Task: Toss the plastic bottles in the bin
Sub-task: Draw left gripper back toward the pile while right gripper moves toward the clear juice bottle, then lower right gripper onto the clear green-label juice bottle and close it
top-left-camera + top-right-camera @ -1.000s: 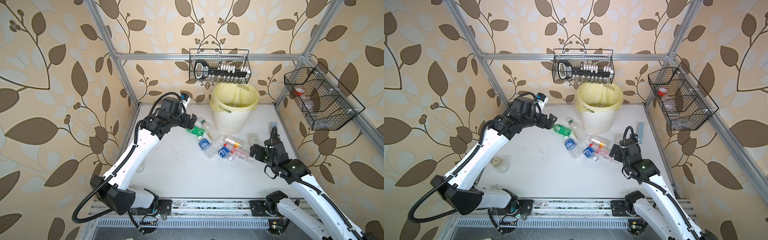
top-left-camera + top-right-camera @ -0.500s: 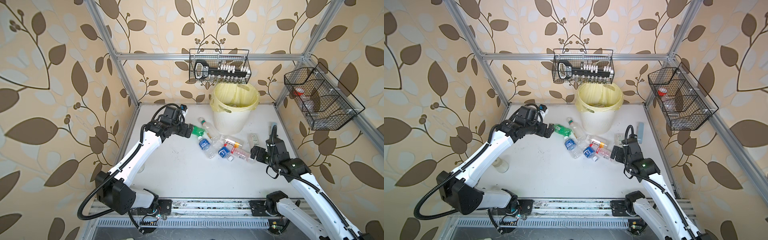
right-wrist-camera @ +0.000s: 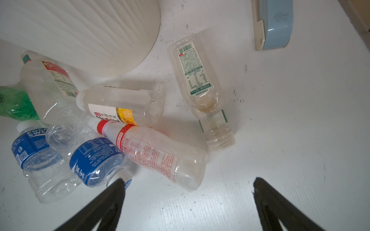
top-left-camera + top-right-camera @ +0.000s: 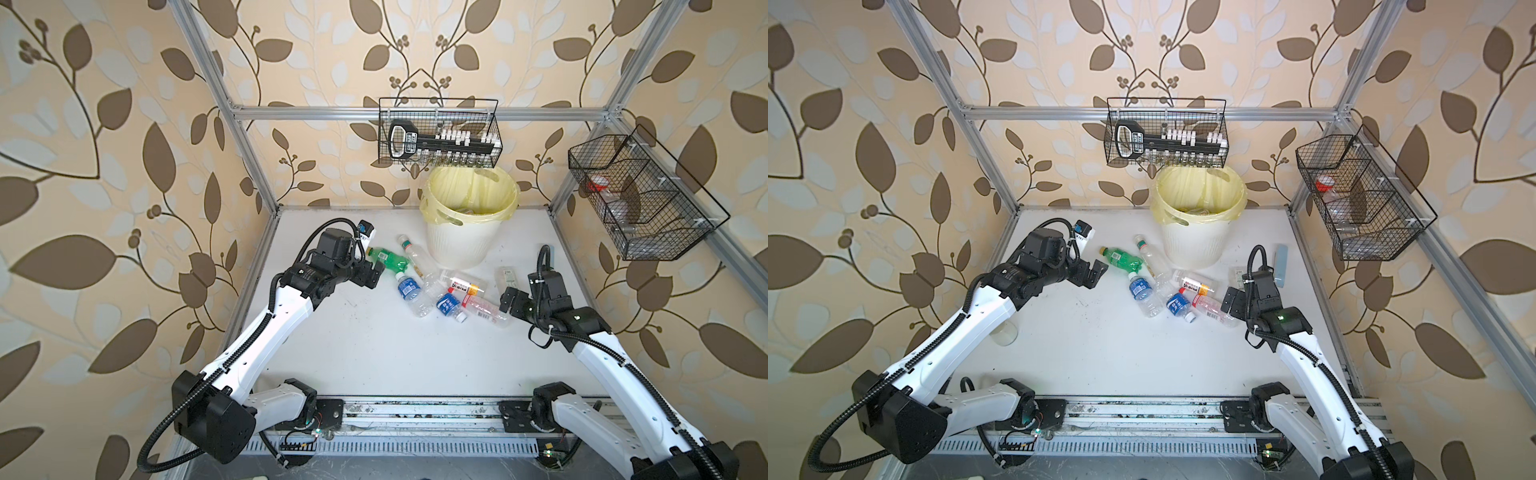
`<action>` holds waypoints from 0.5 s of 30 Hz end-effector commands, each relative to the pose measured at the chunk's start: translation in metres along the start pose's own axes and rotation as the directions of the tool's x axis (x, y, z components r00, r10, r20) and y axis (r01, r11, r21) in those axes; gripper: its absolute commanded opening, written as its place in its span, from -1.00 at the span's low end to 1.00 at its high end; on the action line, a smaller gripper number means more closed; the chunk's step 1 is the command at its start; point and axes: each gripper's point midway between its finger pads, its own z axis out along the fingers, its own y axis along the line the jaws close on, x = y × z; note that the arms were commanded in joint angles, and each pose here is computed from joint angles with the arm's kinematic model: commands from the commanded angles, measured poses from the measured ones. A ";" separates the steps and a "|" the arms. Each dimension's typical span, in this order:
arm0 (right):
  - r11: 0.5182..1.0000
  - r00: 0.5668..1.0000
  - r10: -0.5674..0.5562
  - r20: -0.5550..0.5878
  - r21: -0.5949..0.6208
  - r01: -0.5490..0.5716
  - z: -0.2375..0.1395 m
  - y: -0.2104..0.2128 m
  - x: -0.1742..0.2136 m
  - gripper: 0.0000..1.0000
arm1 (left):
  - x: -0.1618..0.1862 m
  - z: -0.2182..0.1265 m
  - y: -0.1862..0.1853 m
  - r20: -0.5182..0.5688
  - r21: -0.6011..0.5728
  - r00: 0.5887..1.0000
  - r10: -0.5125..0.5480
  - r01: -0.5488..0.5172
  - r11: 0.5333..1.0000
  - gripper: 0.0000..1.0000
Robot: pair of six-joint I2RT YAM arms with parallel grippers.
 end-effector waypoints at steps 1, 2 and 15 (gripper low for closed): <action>1.000 1.000 -0.016 -0.008 -0.004 0.016 0.012 0.000 -0.003 1.00 | -0.001 0.010 0.001 0.054 -0.001 0.999 -0.004 0.004 1.000 0.98; 1.000 1.000 -0.018 -0.016 0.003 0.018 0.016 -0.001 -0.004 1.00 | 0.003 0.013 0.006 0.051 -0.025 0.999 -0.019 0.020 0.999 0.98; 0.999 0.996 -0.013 -0.084 0.037 0.016 0.056 -0.017 -0.027 1.00 | 0.049 0.028 0.021 -0.046 0.042 0.990 -0.135 0.137 0.990 0.98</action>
